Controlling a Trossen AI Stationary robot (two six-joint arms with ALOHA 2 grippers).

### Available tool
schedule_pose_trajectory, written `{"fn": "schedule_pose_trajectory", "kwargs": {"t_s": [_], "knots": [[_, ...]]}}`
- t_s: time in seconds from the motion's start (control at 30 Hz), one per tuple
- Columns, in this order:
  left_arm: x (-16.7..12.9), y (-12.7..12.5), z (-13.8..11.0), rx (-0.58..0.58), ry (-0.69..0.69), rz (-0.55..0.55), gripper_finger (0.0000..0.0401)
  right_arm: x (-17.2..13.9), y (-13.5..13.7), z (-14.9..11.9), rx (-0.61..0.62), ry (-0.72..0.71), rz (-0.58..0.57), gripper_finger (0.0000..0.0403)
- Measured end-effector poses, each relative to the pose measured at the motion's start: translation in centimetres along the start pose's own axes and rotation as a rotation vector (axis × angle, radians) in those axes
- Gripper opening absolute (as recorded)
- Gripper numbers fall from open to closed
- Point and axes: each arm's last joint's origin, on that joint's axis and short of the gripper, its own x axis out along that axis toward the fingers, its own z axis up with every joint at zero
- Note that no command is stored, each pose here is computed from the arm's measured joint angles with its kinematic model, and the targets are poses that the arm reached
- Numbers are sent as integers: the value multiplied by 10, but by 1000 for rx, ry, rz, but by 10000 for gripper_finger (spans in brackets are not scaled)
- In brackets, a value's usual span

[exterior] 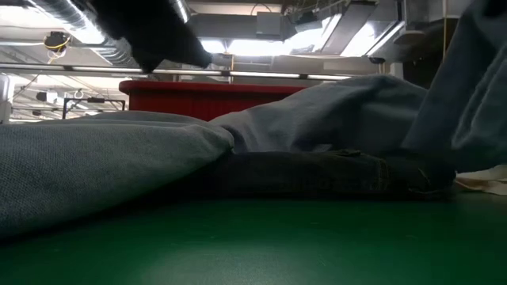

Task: Fold laundry
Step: Fold the light blue jeans

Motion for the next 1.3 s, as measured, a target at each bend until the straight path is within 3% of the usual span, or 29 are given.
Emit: {"fn": "schedule_pose_trajectory", "kwargs": {"t_s": [0.17, 0.47, 0.8, 1.0, 1.13, 1.3], "knots": [[3, 2, 16, 81, -120, -22, 12, -21, -26, -6, 20, -43, 103, 27], [8, 15, 43, 207, -313, 12, 85, -48, -62, -24, 15, 38, 333, 16], [21, 48, 51, 166, -285, 113, 121, -68, -71, -52, -141, 445, 618, 9], [24, 57, 54, 156, -277, 93, 113, -80, -69, -72, -87, 696, 628, 25], [26, 62, 54, 164, -252, 60, 110, -89, -70, -85, -45, 897, 586, 11], [30, 68, 49, 183, -177, 39, 110, -95, -72, -98, -39, 961, 534, 17]]}}
